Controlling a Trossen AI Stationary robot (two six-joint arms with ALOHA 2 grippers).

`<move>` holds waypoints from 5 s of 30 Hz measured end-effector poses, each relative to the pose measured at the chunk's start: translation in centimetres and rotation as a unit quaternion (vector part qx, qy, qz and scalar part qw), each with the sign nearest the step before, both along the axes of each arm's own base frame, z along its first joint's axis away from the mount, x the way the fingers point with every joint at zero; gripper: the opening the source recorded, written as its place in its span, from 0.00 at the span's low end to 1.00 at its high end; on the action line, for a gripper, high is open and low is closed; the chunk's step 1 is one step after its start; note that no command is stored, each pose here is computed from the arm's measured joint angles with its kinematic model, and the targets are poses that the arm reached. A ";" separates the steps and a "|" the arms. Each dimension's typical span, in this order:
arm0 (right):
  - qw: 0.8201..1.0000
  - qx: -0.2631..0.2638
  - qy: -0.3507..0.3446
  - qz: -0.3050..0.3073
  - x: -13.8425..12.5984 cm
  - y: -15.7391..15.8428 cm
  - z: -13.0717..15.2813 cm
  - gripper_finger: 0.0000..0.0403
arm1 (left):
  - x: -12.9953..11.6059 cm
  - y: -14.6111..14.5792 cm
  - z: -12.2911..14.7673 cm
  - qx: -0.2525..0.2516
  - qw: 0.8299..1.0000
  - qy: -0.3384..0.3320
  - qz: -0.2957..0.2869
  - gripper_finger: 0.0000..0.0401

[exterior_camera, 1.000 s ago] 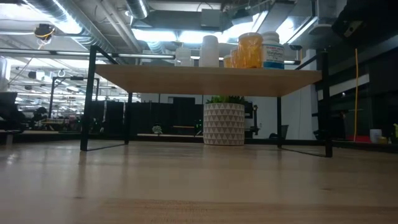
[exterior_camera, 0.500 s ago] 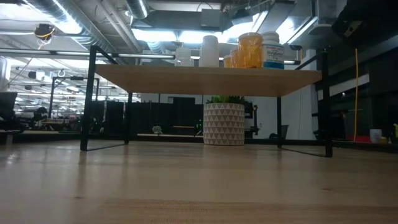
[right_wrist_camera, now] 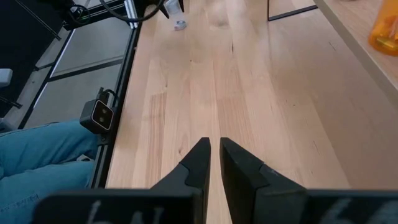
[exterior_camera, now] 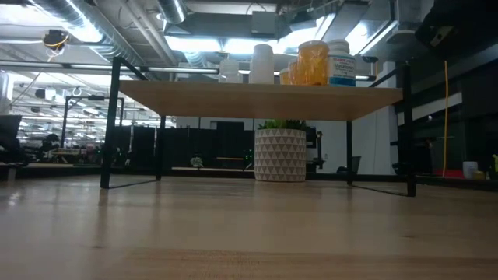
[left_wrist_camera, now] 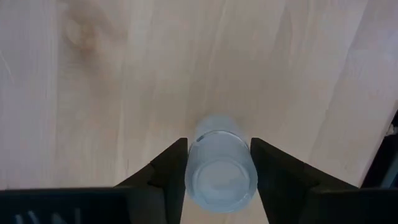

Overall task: Pick and place medicine bottles onto shelf by color
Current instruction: Put the transparent pill bottle on the shelf aligned with the other transparent pill bottle, then adjust the transparent pill bottles on the shelf

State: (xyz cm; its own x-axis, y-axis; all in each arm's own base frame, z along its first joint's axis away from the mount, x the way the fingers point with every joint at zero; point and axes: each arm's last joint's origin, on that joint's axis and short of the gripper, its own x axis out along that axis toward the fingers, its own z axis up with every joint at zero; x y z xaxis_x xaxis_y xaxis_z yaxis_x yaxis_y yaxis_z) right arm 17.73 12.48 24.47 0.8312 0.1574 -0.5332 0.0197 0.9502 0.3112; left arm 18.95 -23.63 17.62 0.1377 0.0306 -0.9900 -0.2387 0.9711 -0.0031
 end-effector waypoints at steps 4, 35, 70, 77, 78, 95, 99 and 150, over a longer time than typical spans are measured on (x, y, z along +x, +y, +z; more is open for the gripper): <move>1.000 0.000 0.000 0.000 0.0 0.0 0.0 0.10 | 0.2 0.1 0.0 -0.003 1.000 0.002 0.004 0.35; 1.000 0.001 0.002 0.004 0.0 0.0 0.0 0.10 | 14.5 21.7 17.5 0.044 0.984 -0.168 0.027 0.31; 1.000 0.003 0.004 0.004 0.0 0.0 0.0 0.10 | 16.8 22.6 14.7 0.048 0.991 -0.128 0.001 0.43; 1.000 0.003 0.004 0.004 0.0 0.0 0.0 0.10 | 16.8 22.6 14.6 0.050 0.991 -0.124 0.005 0.47; 1.000 0.003 0.004 0.004 0.0 0.0 0.0 0.10 | 16.8 22.6 14.6 0.050 0.991 -0.124 0.005 0.47; 1.000 0.002 0.005 0.004 0.0 0.0 -0.1 0.10 | 15.1 22.3 19.1 0.061 0.990 -0.125 0.014 0.49; 1.000 0.002 0.005 0.004 0.0 0.0 -0.1 0.10 | 14.3 23.1 19.6 0.130 0.987 -0.095 0.017 0.49; 1.000 0.000 0.008 0.003 -0.1 0.0 -0.1 0.10 | 17.8 34.8 15.9 0.096 0.987 -0.113 0.065 0.49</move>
